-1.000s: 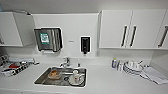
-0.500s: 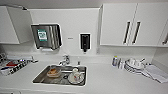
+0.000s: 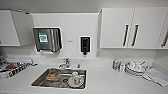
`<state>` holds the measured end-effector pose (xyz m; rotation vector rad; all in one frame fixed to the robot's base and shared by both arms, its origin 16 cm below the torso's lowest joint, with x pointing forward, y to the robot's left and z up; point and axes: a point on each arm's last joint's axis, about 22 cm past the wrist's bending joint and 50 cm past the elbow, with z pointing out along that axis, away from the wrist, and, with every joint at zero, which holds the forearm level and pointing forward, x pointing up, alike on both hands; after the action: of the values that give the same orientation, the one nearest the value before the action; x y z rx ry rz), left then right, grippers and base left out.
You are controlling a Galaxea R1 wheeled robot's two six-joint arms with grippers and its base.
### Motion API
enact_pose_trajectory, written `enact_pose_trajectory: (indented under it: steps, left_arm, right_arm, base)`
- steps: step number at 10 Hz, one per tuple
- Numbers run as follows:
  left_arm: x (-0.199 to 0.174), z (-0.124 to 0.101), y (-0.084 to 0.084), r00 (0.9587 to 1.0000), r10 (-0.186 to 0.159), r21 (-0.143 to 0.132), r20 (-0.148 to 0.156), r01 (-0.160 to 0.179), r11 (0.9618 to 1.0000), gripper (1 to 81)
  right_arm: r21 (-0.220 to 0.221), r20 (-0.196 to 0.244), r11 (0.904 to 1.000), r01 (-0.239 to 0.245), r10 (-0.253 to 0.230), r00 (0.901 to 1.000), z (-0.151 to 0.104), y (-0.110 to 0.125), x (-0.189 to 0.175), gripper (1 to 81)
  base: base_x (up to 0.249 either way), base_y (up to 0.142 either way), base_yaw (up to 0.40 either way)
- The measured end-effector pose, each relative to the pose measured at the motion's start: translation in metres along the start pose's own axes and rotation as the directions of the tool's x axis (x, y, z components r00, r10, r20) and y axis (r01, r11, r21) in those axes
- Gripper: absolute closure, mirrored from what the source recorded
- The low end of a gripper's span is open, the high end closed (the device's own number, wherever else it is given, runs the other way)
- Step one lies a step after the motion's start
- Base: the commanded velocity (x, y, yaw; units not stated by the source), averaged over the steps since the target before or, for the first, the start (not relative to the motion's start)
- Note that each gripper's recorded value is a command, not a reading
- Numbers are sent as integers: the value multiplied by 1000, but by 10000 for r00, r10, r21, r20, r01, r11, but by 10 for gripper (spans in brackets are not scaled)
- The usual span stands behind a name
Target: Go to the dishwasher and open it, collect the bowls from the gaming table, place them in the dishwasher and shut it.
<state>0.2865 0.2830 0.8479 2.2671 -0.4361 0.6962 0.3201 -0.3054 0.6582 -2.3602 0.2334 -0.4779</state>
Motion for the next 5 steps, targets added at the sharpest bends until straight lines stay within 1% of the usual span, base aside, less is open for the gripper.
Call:
enact_pose_trajectory:
  steps: [1,2,3,4,5]
  left_arm:
    - [3,0,5,9993,347,-71,114,-346,9994,10]
    - [-2,3,4,9966,748,-58,332,-746,9972,10]
    - [-3,7,3,9933,1104,-74,354,-1102,9939,10]
    - [-4,10,1,9908,1303,-62,367,-1301,9915,10]
    - [-5,13,-5,9882,1443,-7,517,-1444,9895,10]
  right_arm:
    - [-51,-14,9999,-135,135,9999,4,4,6,10]
    - [-70,-152,9999,-145,144,9998,7,7,17,10]
    - [-43,-258,10000,-87,86,9996,11,8,25,10]
    - [-41,-252,10000,-19,18,9997,16,10,27,10]
    - [-69,-159,10000,8,-9,9999,20,13,28,10]
  base:
    - [0,0,0]
    - [0,0,0]
    - [0,0,0]
    - [0,0,0]
    - [0,0,0]
